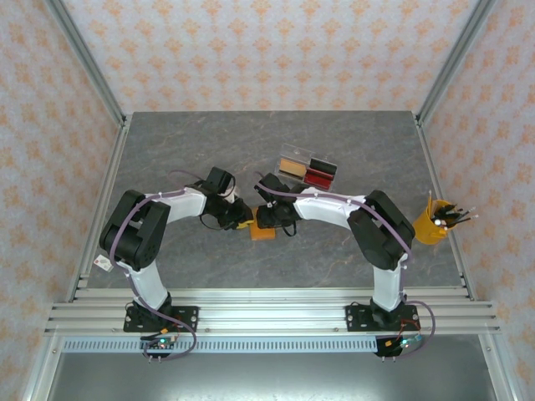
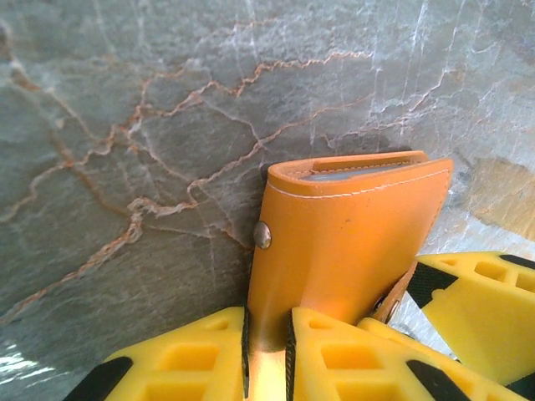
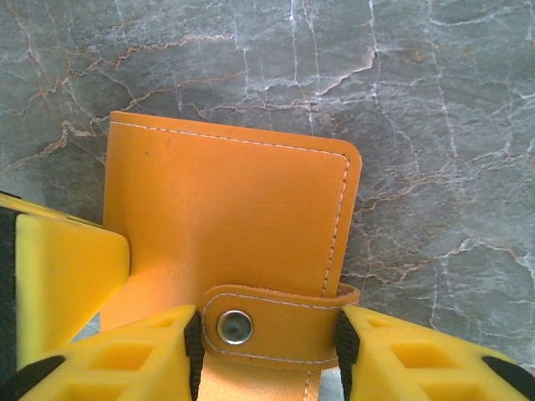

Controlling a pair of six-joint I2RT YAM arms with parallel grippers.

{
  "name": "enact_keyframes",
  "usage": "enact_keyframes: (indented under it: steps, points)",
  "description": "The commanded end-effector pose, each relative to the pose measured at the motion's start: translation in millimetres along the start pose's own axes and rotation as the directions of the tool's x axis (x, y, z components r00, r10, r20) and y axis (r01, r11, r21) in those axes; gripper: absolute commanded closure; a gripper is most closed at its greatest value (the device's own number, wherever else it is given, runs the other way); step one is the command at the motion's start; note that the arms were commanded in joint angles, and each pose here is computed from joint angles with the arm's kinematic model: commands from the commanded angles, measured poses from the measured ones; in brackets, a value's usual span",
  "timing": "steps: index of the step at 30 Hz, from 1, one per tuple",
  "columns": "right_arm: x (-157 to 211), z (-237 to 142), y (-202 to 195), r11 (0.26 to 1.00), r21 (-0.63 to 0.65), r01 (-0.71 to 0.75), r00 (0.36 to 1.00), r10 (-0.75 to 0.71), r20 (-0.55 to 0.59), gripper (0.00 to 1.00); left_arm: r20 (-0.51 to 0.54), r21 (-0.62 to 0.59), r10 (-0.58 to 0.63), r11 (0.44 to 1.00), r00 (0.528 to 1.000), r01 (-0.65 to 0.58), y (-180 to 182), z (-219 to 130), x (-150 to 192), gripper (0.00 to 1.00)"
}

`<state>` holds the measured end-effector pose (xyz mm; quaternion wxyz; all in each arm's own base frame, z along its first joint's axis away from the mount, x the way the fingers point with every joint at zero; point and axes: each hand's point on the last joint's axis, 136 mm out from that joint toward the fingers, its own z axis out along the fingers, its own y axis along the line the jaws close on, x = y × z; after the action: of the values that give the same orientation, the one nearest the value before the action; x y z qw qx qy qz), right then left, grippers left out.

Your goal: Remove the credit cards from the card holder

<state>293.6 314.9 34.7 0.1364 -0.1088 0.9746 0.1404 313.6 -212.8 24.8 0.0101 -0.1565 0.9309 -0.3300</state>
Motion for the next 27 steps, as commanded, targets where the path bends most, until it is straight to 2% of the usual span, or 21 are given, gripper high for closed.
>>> enact_keyframes:
  steps: [1, 5, 9, 16, 21, 27]
  points:
    - [5, 1, -11, 0.998, 0.051, -0.022, 1.0, 0.023, -0.013, 0.52, -0.008, -0.05, 0.006, 0.999, 1.0, -0.006, 9, 4, 0, 0.82]
    - [-4, -9, -7, 0.998, 0.058, -0.022, 1.0, 0.021, 0.012, 0.48, -0.023, -0.105, -0.015, 0.994, 1.0, 0.013, 23, 8, 3, 0.84]
    - [-8, -12, -13, 0.992, 0.123, -0.016, 0.999, 0.012, 0.033, 0.45, -0.025, -0.119, -0.023, 0.993, 0.999, 0.02, 27, 9, 4, 0.84]
    - [-8, -5, -8, 0.989, 0.148, 0.031, 0.999, -0.033, 0.015, 0.44, -0.033, -0.135, -0.028, 0.991, 0.999, 0.023, 31, 11, 5, 0.85]
    - [-9, 0, -11, 0.985, 0.172, 0.027, 0.999, -0.03, 0.013, 0.44, -0.035, -0.131, -0.037, 0.991, 0.999, 0.032, 31, 12, 5, 0.87]
    - [-10, -2, -19, 0.977, 0.213, 0.01, 0.999, -0.017, 0.033, 0.49, -0.02, -0.17, -0.04, 0.985, 0.999, 0.036, 38, 9, 5, 0.88]
